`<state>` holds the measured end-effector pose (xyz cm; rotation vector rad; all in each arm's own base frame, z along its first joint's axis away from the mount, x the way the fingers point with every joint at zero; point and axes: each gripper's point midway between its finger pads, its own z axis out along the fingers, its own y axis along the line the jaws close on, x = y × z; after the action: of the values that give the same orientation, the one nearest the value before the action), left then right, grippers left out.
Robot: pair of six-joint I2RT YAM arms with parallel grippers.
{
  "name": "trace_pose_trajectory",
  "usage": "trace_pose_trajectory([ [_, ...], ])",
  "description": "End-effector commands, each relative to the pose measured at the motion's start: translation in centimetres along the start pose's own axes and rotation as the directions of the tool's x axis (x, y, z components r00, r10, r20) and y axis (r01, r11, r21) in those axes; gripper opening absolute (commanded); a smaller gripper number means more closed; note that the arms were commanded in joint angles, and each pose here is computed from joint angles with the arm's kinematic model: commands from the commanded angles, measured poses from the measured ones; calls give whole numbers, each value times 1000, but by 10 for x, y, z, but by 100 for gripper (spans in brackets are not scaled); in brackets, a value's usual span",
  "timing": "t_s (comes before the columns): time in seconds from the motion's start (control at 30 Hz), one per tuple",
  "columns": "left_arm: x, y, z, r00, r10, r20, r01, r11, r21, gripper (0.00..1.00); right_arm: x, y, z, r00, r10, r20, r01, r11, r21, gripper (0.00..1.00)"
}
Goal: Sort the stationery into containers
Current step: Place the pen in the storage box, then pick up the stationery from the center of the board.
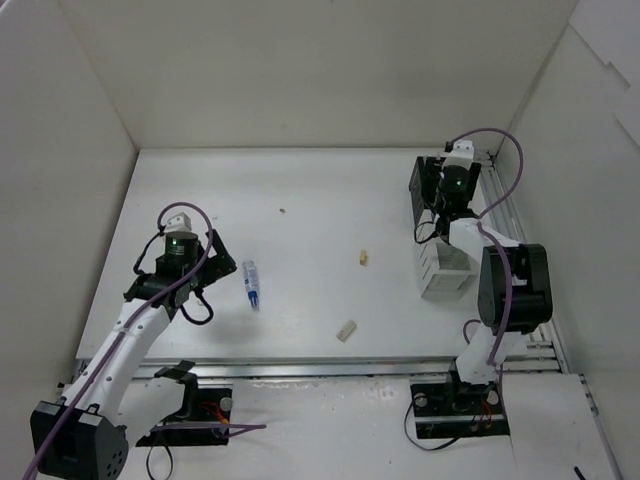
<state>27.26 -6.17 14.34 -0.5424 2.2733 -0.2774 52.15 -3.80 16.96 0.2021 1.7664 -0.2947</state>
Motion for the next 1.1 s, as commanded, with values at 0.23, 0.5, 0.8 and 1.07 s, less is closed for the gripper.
trace_pose_trajectory([
  [0.23,-18,-16,-4,999,8,48,-11,998,63,99,-92,40,-92,983,72,169,-29,969,-244,98],
  [0.5,0,-18,5,999,22,-27,-19,996,89,99,-38,116,-179,995,-74,-68,34,884,-465,98],
  [0.8,11,-20,6,998,30,-59,-22,992,120,100,60,182,-213,935,-113,-337,-44,905,-424,98],
  [1.07,23,-26,-7,993,89,-80,-75,984,161,100,123,188,-189,876,-134,-463,-12,954,-298,94],
])
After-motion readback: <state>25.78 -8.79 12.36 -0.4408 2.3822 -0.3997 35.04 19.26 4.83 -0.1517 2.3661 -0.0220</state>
